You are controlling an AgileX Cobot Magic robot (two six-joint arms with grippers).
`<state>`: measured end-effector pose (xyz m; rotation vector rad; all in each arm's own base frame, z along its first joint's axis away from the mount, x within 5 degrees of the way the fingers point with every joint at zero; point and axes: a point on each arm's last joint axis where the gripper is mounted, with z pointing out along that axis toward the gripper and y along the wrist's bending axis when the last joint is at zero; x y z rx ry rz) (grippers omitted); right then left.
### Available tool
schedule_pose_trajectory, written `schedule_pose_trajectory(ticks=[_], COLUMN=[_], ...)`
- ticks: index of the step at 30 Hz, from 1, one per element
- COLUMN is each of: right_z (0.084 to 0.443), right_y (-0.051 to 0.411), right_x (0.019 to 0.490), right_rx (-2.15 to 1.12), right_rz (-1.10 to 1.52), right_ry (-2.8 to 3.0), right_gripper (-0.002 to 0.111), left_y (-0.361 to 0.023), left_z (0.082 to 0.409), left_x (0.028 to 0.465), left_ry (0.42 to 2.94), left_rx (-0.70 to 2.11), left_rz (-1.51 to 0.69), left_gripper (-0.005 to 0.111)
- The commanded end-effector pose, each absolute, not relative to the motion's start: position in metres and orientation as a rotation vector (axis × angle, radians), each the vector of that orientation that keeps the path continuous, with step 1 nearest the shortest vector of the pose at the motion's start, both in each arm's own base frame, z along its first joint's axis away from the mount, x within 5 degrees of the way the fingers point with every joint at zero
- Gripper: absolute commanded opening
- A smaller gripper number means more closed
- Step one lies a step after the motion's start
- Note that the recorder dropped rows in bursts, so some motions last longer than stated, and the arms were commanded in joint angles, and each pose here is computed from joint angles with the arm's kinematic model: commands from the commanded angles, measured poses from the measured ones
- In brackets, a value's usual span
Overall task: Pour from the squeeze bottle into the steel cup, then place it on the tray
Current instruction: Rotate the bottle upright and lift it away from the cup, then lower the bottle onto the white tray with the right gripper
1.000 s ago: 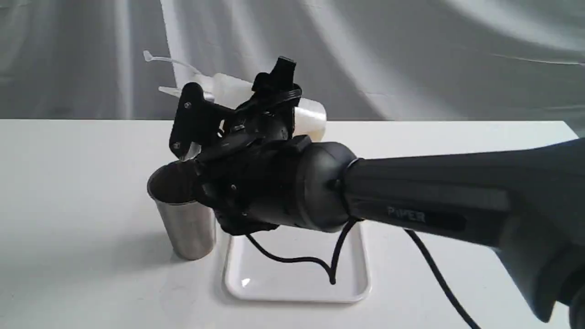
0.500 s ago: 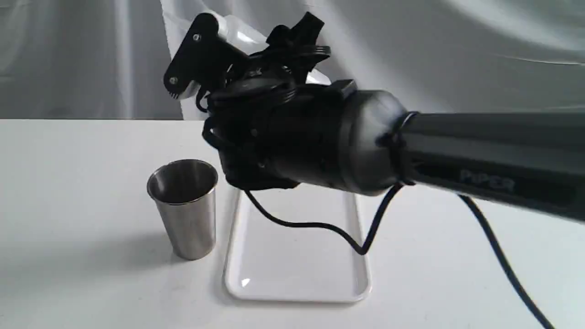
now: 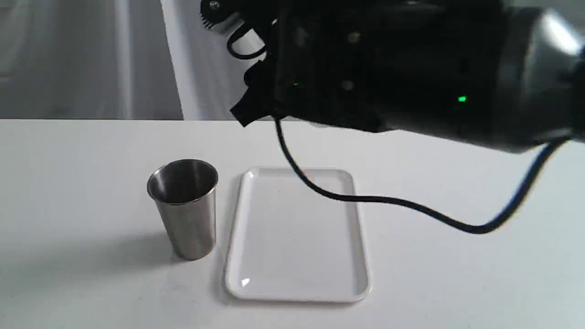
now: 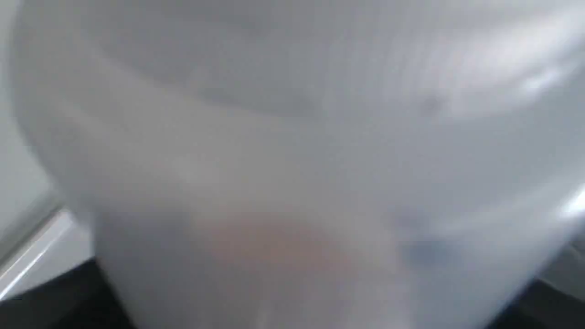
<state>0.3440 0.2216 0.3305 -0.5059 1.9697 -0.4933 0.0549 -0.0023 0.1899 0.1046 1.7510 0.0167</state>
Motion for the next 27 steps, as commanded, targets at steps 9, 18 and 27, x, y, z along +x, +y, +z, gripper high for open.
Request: schedule_pose_trajectory(ticks=[9, 18, 27], right_z=[0.324, 0.291, 0.287], right_y=[0.16, 0.143, 0.153], right_x=[0.302, 0.308, 0.319], right_rx=[-0.405, -0.345, -0.612], right_rz=[-0.264, 0.159, 0.174], right_ry=[2.112, 2.085, 1.899], right_gripper=[0.006, 0.006, 0.006], left_y=[-0.003, -0.003, -0.003], left_z=[0.189, 0.189, 0.189], left_x=[0.055, 0.055, 0.055], left_ry=[1.746, 1.746, 1.746], left_rx=[0.105, 0.107, 0.106], left_rz=[0.008, 0.01, 0.009], left_gripper=[0.0, 0.0, 0.0])
